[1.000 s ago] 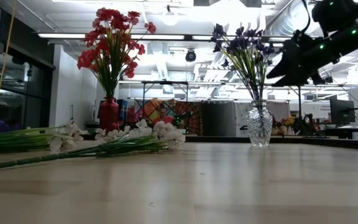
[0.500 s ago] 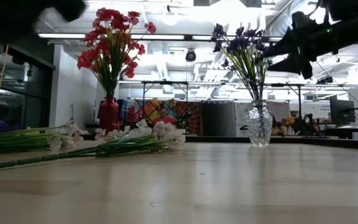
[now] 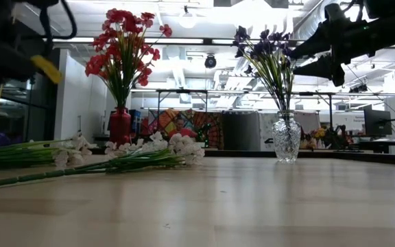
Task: Sort flowers into vase by color
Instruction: Put the violet flowers into the transparent vase
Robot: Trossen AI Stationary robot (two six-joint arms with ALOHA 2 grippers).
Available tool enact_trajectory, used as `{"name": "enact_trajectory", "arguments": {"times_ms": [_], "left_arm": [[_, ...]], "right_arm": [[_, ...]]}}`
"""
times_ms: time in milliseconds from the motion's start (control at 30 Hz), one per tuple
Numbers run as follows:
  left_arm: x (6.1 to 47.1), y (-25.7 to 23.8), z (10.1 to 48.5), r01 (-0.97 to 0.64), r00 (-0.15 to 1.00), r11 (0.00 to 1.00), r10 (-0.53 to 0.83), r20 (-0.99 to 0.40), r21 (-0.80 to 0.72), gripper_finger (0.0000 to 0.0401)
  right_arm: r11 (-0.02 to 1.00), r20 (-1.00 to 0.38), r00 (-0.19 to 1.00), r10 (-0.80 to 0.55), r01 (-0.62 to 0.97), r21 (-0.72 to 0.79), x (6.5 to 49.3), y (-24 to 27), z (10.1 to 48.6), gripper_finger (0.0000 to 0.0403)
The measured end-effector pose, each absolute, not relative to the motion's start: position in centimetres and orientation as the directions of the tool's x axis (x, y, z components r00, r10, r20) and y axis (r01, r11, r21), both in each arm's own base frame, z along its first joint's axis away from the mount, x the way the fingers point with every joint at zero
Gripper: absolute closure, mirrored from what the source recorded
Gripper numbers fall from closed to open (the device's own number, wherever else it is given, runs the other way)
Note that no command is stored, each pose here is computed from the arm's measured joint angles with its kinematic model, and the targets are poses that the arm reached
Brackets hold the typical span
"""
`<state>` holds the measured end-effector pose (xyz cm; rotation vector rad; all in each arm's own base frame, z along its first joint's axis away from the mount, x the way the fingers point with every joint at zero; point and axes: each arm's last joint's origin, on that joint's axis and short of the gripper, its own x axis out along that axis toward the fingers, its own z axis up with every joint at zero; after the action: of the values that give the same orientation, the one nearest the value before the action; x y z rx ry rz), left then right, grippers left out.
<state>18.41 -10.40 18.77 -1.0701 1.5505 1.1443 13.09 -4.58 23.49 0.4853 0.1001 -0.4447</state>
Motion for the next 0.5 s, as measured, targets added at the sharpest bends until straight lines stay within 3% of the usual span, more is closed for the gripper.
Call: {"name": "enact_trajectory", "arguments": {"times_ms": [500], "left_arm": [[16.8, -9.6, 14.4, -0.971, -0.225, 0.129, -0.191, -0.956, 0.203, 0.019]], "right_arm": [[0.789, -0.197, 0.893, -0.405, 0.45, 0.419, 13.1, -4.6, 23.5, 0.016]]}}
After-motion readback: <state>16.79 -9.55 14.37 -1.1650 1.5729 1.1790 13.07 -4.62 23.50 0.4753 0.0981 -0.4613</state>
